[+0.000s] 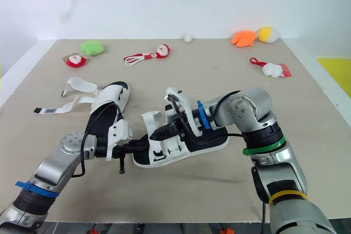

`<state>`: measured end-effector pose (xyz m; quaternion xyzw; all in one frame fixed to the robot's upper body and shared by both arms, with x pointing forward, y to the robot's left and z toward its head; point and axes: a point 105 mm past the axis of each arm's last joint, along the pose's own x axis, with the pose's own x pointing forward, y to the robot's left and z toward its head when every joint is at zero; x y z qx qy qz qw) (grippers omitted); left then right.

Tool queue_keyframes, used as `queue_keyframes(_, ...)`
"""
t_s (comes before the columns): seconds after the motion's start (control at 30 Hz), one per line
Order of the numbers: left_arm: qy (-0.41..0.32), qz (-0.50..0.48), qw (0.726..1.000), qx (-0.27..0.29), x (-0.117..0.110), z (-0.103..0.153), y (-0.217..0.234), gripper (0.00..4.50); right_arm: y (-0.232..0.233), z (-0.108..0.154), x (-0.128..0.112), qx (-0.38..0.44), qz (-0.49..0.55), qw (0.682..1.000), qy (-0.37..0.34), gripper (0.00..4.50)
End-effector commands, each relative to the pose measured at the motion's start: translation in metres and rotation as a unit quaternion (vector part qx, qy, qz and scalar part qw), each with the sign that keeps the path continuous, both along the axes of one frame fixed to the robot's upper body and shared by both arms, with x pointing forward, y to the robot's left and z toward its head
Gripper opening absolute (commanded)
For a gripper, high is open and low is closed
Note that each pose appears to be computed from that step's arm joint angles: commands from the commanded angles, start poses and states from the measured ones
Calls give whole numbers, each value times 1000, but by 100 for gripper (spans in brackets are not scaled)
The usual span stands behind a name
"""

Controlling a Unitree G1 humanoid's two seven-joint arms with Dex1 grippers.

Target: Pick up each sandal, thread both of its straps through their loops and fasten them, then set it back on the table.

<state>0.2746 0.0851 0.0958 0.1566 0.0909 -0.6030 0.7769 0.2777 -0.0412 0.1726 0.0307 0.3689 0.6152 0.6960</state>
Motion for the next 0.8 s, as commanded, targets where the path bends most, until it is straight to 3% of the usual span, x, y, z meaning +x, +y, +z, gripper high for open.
queue_keyframes(0.03,52,3,998,30,-8,-30,1,0,-1,-1,-4,-5,10,1000,-5,3)
queue_keyframes(0.23,53,2,998,30,-8,-30,0,0,4,11,-4,22,14,1000,0,3)
queue_keyframes(0.8,53,2,998,30,-8,-30,0,0,1,9,-1,26,6,1000,9,3)
